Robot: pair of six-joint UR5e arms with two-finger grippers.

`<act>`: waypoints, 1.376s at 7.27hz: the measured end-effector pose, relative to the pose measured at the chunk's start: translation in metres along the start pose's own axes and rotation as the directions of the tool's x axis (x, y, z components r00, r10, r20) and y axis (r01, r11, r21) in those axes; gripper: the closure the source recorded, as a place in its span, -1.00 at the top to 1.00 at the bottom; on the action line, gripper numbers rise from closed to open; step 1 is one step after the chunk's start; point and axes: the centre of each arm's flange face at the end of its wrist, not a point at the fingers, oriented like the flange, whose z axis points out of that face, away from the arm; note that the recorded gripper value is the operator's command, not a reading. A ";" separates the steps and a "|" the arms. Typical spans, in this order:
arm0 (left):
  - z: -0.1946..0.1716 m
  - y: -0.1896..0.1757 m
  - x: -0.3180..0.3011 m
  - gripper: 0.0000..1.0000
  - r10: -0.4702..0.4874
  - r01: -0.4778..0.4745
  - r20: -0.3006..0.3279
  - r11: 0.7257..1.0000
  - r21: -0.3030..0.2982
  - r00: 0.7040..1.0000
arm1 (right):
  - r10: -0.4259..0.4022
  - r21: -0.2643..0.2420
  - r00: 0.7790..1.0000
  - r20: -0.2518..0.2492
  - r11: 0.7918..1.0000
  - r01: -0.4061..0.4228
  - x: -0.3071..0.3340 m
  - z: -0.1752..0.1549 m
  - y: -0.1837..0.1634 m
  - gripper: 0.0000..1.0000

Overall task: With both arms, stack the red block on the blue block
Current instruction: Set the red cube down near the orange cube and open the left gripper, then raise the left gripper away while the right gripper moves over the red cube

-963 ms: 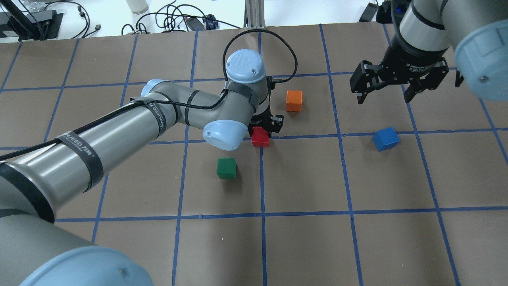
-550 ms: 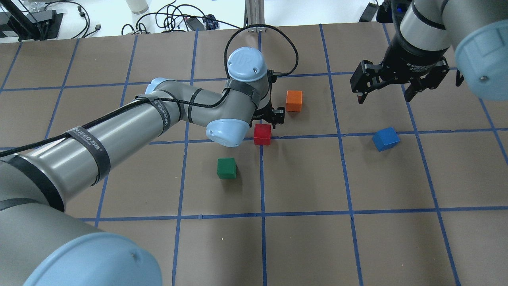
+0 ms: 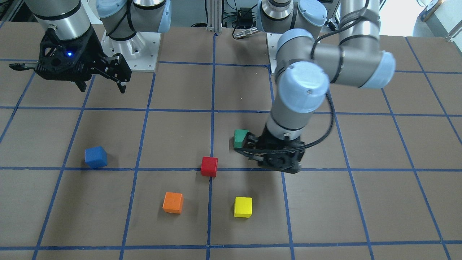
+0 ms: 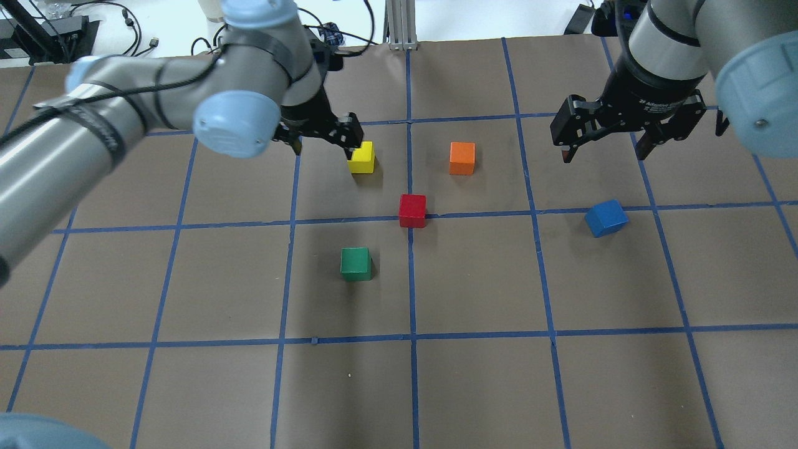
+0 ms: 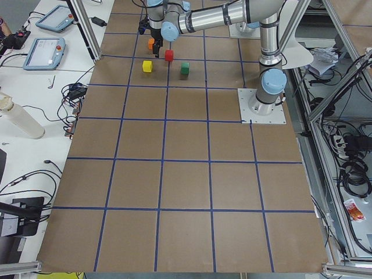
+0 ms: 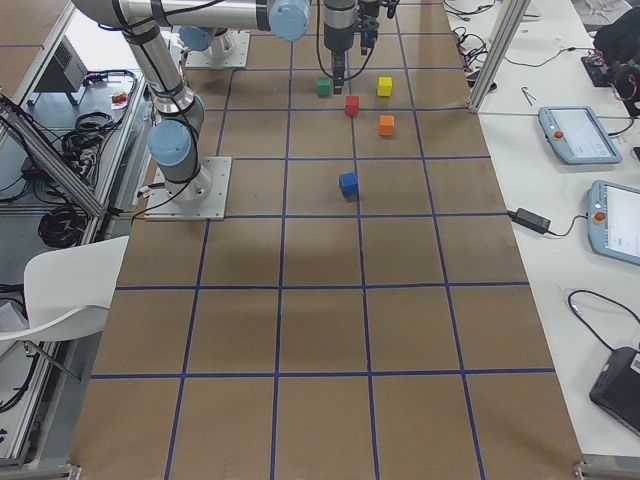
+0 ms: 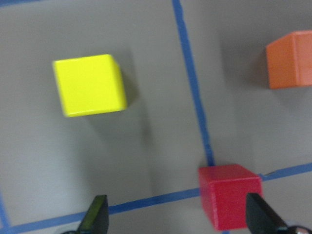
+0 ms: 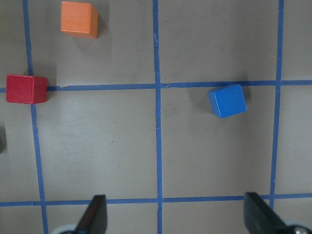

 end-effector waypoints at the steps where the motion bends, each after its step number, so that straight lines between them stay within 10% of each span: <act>1: -0.043 0.017 -0.037 1.00 -0.026 0.026 0.001 1.000 -0.008 1.000 | -0.001 -0.003 1.000 0.001 1.000 0.001 0.000 0.001 0.000 1.00; 4: -0.140 0.059 -0.058 1.00 -0.099 0.099 0.008 0.995 0.017 0.995 | 0.001 -0.021 1.000 0.006 1.000 -0.001 -0.002 0.010 -0.005 1.00; 8: -0.142 0.057 -0.053 1.00 -0.175 0.175 0.015 0.984 -0.003 0.984 | 0.006 -0.122 1.000 0.018 0.993 -0.004 -0.011 0.066 -0.029 1.00; 10: -0.152 0.069 -0.046 1.00 -0.164 0.165 0.039 0.986 -0.018 0.986 | -0.022 -0.083 1.000 0.020 0.996 0.024 -0.031 0.082 -0.044 1.00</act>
